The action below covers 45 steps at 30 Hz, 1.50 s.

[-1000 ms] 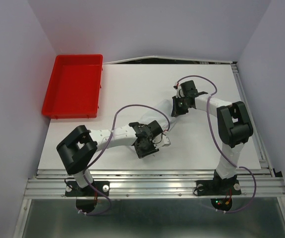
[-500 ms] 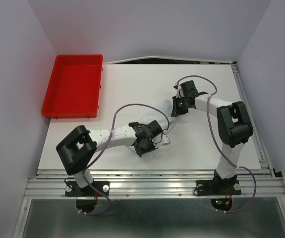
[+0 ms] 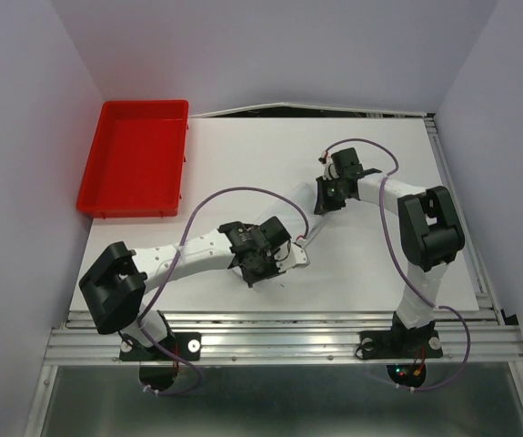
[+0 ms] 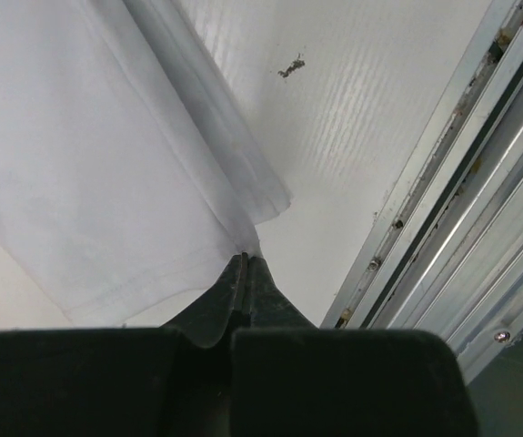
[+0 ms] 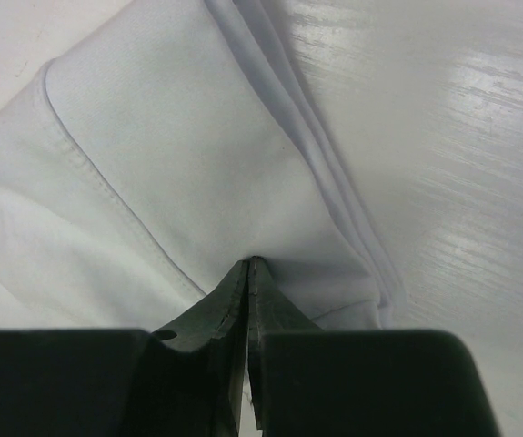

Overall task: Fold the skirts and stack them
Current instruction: Fold the skirt

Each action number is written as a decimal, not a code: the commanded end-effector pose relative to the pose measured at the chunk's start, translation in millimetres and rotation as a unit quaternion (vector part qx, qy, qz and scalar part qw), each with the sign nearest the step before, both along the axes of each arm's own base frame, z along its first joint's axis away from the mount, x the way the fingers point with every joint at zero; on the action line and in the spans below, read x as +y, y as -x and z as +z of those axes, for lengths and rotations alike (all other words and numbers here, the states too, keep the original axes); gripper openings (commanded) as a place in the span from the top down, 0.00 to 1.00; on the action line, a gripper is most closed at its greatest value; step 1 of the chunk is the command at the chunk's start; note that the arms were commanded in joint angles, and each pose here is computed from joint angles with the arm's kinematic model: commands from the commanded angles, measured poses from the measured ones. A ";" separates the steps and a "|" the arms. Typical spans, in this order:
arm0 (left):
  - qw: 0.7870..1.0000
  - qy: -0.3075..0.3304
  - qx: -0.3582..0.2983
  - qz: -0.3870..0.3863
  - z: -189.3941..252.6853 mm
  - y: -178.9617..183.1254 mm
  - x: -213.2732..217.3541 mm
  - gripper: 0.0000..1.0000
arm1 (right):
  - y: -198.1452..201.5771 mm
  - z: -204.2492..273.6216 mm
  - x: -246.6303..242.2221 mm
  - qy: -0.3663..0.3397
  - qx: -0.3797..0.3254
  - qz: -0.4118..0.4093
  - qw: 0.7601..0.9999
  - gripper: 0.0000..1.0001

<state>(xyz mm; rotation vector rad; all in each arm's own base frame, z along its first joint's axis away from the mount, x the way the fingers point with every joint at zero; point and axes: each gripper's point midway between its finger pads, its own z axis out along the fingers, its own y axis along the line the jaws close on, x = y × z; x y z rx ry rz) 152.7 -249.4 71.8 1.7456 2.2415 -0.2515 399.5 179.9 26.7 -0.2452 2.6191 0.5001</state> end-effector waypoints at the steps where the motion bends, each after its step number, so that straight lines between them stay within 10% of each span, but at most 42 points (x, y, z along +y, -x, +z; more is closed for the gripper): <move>1: 0.999 -0.012 0.026 -0.046 5.3 20.2 12.6 1.00 | 22.4 -32.8 -17.3 0.046 0.049 -0.013 0.998 0.92; 14: 0.998 -0.004 0.038 -0.050 -4.9 21.7 -2.9 0.99 | 23.9 -34.8 -16.7 0.045 0.053 -0.011 0.998 0.93; 19: 0.997 0.025 0.039 -0.054 -3.8 17.2 -23.2 0.59 | 24.6 -31.8 -16.1 0.042 0.050 -0.007 0.998 0.92; 24: 0.997 0.061 0.018 -0.033 15.4 3.8 -25.5 0.43 | 14.0 -15.4 -8.4 0.027 0.026 0.011 0.999 0.88; 34: 0.993 0.100 0.011 0.067 26.5 -52.1 -5.0 0.39 | -27.5 47.3 13.5 -0.004 -0.061 0.069 0.996 0.76; 45: 0.975 0.047 0.083 0.202 -50.5 -113.0 24.8 0.51 | 43.2 -41.7 -32.1 0.106 0.062 0.163 0.979 0.87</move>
